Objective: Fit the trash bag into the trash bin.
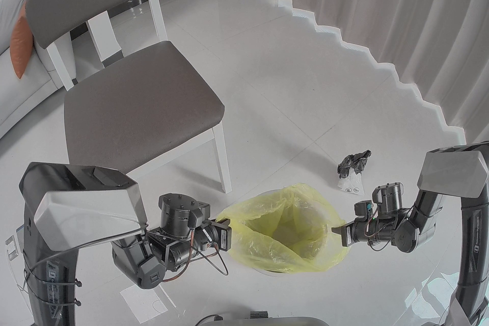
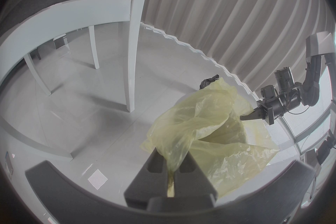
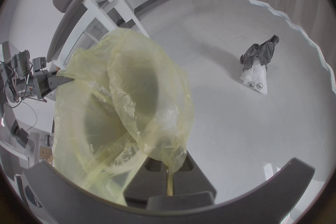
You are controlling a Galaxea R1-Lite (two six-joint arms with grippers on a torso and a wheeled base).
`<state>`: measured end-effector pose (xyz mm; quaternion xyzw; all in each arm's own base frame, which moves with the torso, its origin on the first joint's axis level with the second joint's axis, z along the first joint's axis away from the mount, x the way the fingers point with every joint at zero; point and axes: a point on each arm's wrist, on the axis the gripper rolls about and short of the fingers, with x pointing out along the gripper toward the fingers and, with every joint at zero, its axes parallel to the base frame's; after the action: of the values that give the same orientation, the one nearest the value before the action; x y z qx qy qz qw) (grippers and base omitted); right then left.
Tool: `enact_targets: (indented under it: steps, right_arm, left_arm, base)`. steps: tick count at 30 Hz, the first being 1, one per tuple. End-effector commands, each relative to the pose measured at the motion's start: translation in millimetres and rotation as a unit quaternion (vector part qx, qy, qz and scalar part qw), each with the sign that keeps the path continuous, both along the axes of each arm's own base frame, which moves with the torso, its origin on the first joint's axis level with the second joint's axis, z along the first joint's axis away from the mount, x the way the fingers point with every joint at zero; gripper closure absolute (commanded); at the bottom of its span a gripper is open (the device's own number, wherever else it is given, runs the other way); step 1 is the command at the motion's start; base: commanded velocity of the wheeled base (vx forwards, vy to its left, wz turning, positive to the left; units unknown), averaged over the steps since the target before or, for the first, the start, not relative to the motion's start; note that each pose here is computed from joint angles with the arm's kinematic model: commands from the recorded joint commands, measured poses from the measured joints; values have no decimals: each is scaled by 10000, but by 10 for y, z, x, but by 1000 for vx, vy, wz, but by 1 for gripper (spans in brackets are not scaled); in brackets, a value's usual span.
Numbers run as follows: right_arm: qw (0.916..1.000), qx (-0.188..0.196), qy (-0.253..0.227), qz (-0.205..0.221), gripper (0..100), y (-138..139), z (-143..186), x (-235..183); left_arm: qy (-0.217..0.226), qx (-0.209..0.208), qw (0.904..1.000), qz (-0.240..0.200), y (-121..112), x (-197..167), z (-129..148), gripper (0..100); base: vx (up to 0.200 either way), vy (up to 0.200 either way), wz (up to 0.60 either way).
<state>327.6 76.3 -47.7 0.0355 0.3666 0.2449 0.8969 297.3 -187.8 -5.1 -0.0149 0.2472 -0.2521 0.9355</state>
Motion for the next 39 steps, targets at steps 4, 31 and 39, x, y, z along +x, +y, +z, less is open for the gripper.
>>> enact_targets:
  steps: [4, 31, 39]
  right_arm:
    - [9997, 30, -117, -219, 100, -95, 105, 335]
    - [9997, 26, -128, -230, 0, -111, 146, 311]
    - [9966, 102, -636, -505, 0, -328, 665, 163]
  left_arm:
    - [-105, -63, 9998, 137, -42, 252, -110, 100]
    - [-285, -179, 9991, 267, 60, 216, 88, 100]
    - [-172, -86, 9995, 242, -48, 250, -108, 100]
  base:
    - [0, 0, 0]
    - [0, 0, 0]
    - [0, 0, 0]
